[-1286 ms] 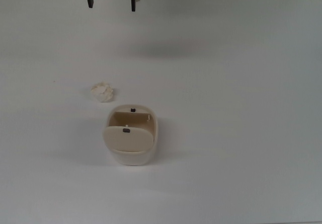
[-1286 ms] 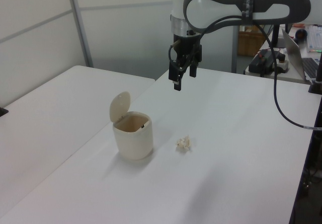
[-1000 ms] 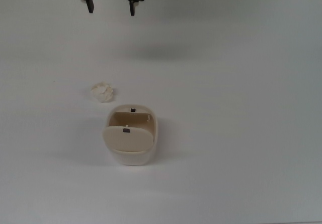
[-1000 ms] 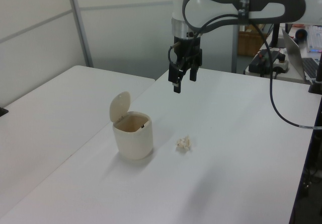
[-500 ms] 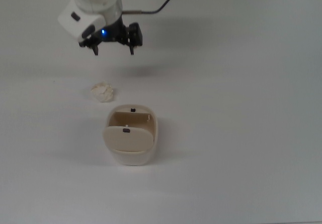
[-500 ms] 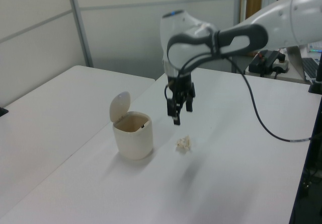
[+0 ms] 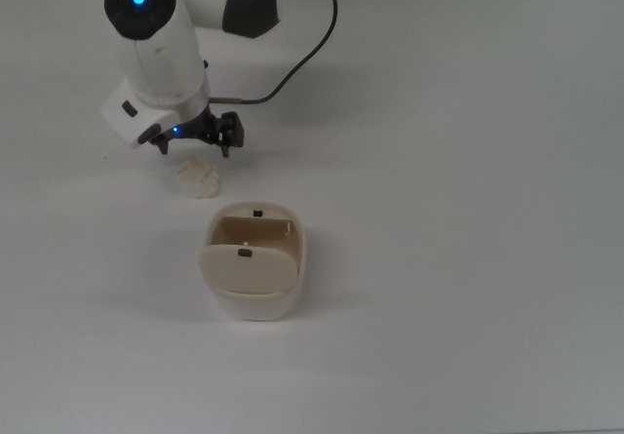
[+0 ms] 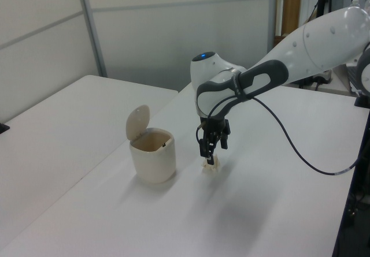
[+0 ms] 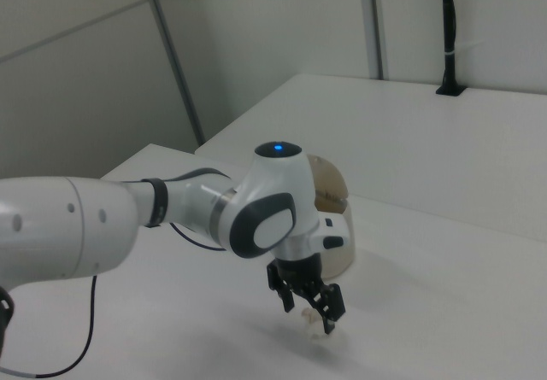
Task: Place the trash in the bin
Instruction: 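Close the gripper on the paper ball and lift it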
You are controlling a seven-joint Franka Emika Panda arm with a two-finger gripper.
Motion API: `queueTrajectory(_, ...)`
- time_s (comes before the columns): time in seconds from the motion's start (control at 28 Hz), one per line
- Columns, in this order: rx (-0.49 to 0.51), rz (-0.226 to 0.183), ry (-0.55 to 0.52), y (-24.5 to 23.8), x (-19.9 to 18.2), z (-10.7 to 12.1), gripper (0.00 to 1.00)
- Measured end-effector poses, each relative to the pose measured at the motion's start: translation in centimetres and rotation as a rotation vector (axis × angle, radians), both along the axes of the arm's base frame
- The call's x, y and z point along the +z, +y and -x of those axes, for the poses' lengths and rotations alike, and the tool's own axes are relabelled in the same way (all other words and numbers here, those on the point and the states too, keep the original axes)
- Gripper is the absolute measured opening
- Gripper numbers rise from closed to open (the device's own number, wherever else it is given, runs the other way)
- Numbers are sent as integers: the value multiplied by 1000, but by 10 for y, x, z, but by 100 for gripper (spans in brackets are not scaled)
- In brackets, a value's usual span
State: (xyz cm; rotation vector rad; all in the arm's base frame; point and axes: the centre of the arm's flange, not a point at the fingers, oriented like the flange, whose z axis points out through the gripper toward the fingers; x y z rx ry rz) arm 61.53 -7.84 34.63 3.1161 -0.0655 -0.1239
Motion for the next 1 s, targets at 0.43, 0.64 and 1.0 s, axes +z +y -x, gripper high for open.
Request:
queueTrajectory(0.43, 3, 13, -61, -4, -27, -13, 83)
queueTrajectory(0.64, 4, 16, -89, -4, -22, -17, 57)
queueTrajectory(1.0, 5, 24, -183, -4, 31, -25, 41)
